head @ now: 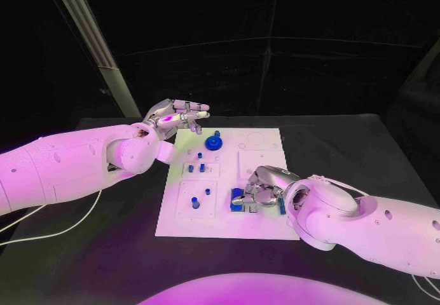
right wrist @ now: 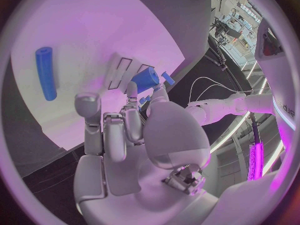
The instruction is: Assemble the parts on the task board
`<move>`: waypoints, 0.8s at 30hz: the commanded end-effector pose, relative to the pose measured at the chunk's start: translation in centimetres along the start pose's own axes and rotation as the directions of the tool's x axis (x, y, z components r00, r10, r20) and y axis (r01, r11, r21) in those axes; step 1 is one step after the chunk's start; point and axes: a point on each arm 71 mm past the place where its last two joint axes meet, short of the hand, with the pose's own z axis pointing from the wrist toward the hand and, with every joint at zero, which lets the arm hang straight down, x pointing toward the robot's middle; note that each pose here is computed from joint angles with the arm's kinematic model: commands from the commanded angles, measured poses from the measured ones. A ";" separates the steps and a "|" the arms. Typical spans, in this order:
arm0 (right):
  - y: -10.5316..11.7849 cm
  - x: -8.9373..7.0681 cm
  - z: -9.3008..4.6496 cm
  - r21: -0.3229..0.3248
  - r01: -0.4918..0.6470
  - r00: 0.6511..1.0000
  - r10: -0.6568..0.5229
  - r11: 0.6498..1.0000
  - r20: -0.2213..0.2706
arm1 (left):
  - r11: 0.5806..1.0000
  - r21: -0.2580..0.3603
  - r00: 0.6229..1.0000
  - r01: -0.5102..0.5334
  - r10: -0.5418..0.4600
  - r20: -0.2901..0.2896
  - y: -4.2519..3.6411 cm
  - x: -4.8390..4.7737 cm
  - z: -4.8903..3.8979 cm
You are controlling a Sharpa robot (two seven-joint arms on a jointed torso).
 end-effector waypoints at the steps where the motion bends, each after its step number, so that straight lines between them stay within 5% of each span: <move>1: -0.2 0.2 0.1 0.010 0.019 1.000 -0.019 1.000 -0.024 | 1.000 0.004 1.000 0.006 -0.006 -0.009 -0.14 0.05 0.00; 24: -0.6 -0.1 0.2 0.001 0.011 1.000 -0.011 1.000 -0.003 | 1.000 0.004 1.000 0.005 -0.005 -0.005 -0.14 -0.07 0.01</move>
